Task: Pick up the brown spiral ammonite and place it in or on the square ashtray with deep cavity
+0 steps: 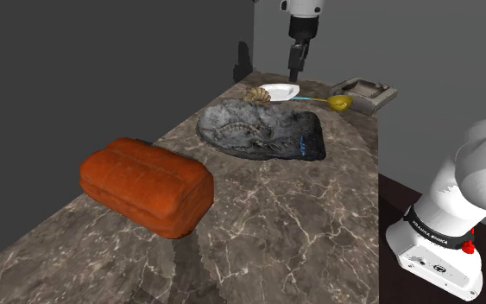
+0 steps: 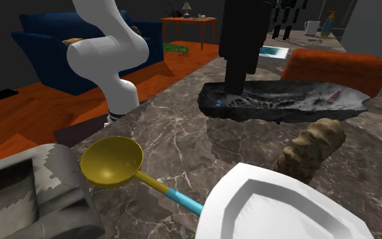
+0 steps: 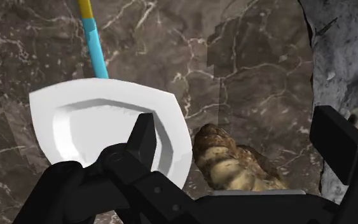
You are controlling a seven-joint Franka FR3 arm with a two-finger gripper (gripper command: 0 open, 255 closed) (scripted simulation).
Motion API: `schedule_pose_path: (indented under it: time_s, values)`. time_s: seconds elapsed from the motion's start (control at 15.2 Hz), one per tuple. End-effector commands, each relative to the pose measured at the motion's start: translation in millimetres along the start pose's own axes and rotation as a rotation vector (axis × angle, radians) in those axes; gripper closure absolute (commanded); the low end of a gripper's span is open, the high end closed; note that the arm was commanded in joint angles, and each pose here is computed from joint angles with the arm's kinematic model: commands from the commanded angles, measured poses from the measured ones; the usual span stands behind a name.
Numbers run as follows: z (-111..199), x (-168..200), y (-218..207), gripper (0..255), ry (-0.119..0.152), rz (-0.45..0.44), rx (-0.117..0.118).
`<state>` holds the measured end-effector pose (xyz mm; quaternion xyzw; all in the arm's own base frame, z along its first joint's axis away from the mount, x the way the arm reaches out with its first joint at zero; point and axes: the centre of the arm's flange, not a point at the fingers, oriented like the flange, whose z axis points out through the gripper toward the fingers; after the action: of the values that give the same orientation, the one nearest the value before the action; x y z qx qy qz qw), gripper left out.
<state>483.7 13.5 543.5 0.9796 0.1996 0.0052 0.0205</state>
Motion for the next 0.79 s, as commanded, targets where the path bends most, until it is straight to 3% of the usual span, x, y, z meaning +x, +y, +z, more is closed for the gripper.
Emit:
schedule_pose_path:
  time_s: [0.0, 0.46, 0.73]
  values:
    - [5, 24, -4, 0, 0.005, -0.070, -0.008]
    - [18, 110, -26, 0, 0.023, -0.305, -0.036]
    - [34, 113, -27, 0, 0.024, -0.312, -0.037]
